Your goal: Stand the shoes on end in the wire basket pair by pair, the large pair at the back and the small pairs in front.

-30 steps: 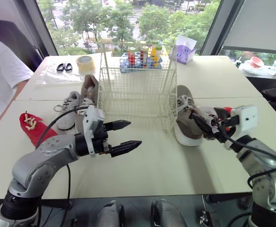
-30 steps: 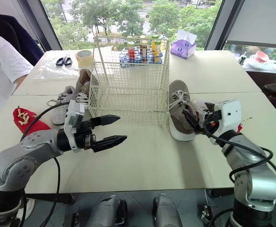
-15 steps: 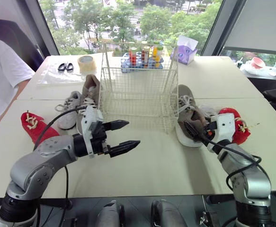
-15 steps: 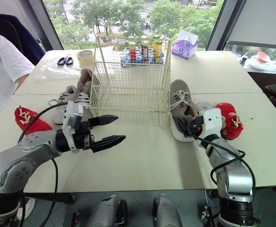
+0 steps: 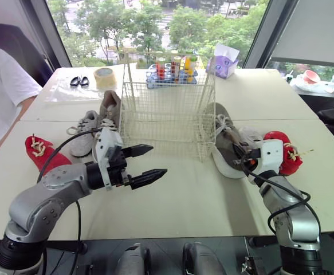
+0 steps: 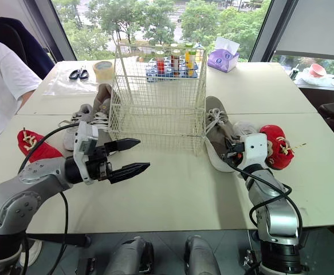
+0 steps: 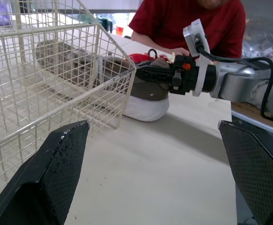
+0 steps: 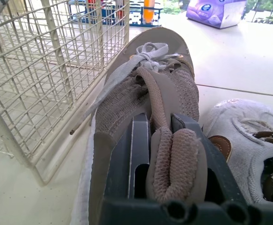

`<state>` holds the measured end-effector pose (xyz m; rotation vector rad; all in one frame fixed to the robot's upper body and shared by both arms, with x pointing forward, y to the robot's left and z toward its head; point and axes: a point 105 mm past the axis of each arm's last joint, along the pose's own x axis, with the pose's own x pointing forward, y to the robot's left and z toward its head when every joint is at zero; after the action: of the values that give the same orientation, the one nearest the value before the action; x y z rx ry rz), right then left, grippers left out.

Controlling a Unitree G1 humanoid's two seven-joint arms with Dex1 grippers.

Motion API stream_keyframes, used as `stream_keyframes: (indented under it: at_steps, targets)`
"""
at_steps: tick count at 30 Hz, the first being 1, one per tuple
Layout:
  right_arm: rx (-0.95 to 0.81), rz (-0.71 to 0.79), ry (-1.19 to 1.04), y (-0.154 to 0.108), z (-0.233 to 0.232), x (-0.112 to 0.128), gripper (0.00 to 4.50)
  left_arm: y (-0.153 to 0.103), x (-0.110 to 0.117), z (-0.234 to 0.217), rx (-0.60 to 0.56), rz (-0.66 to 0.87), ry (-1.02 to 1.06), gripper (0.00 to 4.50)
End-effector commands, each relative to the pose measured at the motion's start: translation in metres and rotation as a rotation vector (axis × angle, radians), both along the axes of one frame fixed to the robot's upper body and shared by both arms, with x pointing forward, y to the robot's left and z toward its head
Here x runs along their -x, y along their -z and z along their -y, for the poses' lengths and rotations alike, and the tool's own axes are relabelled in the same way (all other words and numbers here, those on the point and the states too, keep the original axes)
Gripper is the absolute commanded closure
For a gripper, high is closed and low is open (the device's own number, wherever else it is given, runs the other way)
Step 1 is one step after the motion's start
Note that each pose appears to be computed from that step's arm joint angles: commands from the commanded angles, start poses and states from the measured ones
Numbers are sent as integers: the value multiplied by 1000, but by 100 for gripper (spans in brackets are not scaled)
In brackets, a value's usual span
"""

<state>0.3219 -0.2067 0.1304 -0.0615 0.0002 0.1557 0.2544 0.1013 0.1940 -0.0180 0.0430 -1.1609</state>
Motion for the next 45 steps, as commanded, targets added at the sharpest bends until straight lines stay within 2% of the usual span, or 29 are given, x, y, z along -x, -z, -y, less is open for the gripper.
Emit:
stream_keyframes:
  at_steps: [1, 5, 8, 14, 17, 21, 24, 28, 30, 33, 41, 44, 45]
  targets:
    - [-7, 89, 59, -25, 10, -4, 431, -18, 0, -7, 25, 26, 26, 0]
    - [-23, 327, 123, -102, 27, -8, 431, -31, -4, -15, 61, 2, 46, 0]
    - [-15, 484, 125, -162, 32, -2, 431, -43, -10, -18, 91, -2, 52, 0]
    - [98, 644, 51, -230, 24, 16, 431, -76, -24, -26, 201, 16, 67, 0]
    - [234, 712, -125, -267, 4, 27, 431, -102, -36, -37, 264, 48, 31, 0]
    - [452, 725, -406, -279, -43, 38, 431, -132, -54, -56, 324, 90, -45, 0]
    - [535, 795, -544, -291, -67, 45, 431, -159, -63, -76, 394, 106, -78, 0]
    - [605, 825, -713, -287, -87, 50, 431, -166, -68, -91, 359, 89, -84, 0]
    - [638, 830, -772, -283, -94, 51, 431, -176, -68, -98, 381, 79, -77, 0]
    - [666, 842, -818, -280, -100, 52, 431, -192, -70, -109, 426, 99, -93, 0]
    - [766, 869, -892, -263, -118, 54, 431, -201, -77, -99, 375, 122, -41, 0]
    - [775, 879, -898, -261, -122, 54, 431, -198, -80, -98, 376, 112, -16, 76]
    - [780, 880, -899, -260, -122, 54, 431, -198, -80, -98, 379, 110, -9, 128]
